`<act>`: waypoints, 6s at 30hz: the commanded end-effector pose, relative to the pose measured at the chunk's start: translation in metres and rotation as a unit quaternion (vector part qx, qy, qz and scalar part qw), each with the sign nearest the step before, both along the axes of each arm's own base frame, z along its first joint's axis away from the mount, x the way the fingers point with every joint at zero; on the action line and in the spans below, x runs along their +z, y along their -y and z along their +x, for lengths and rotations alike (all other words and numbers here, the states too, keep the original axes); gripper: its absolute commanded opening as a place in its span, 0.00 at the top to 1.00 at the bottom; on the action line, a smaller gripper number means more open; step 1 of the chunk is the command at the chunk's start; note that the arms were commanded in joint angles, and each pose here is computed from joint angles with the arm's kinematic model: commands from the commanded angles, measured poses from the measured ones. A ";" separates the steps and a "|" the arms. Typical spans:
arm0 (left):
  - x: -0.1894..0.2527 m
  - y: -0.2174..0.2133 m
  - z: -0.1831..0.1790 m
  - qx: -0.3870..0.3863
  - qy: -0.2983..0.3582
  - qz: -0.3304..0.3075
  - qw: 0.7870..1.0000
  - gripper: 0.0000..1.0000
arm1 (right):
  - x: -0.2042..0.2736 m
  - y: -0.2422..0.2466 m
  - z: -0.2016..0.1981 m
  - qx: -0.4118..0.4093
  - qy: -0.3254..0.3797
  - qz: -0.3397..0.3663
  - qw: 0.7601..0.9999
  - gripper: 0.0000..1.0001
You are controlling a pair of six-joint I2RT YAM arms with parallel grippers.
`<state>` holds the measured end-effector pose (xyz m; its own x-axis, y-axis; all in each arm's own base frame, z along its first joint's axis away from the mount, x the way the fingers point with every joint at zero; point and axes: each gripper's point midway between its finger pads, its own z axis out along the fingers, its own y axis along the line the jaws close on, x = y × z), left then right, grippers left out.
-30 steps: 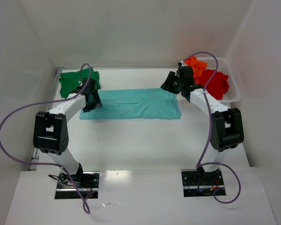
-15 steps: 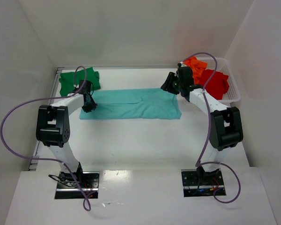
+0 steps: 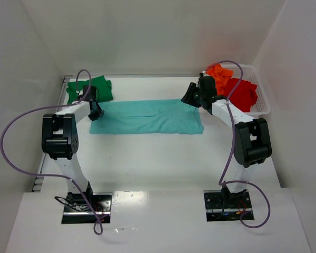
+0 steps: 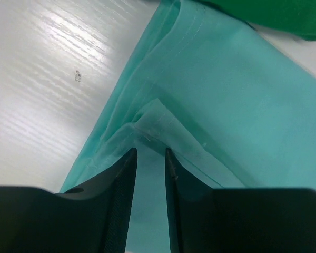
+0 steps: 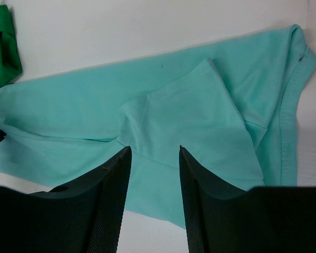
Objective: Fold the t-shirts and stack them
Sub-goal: Fold the other side of the tshirt into a rectangle, then rotate the tshirt 90 degrees
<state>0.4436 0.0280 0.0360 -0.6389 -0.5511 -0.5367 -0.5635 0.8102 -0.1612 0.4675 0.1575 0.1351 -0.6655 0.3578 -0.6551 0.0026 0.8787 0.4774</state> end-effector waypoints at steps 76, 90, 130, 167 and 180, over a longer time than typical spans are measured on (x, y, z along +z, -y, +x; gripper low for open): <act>-0.004 0.028 0.010 -0.610 -0.079 0.241 0.750 0.01 | 0.064 0.037 -0.039 -0.053 0.036 0.012 0.998 0.00; -0.019 0.117 -0.090 -0.634 -0.205 0.165 0.728 0.01 | 0.070 0.041 -0.052 -0.041 0.049 0.017 0.998 0.00; -0.007 0.275 -0.293 -0.564 -0.267 -0.154 0.766 0.01 | -0.090 0.013 -0.020 -0.034 -0.148 -0.080 0.985 0.00; -0.011 0.317 -0.240 -0.567 -0.209 -0.149 0.782 0.01 | -0.098 -0.133 0.097 0.080 -0.082 -0.057 0.992 0.00; 0.032 0.314 -0.237 -0.545 -0.172 -0.149 0.807 0.01 | -0.027 -0.131 0.117 0.072 -0.016 -0.040 0.997 0.00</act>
<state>0.1976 -0.2835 0.0375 -0.9155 0.3890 -0.1030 0.3927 0.8075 -0.4402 0.5761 0.2958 0.0451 -0.7868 0.1841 -0.5891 -0.0841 0.9136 0.3978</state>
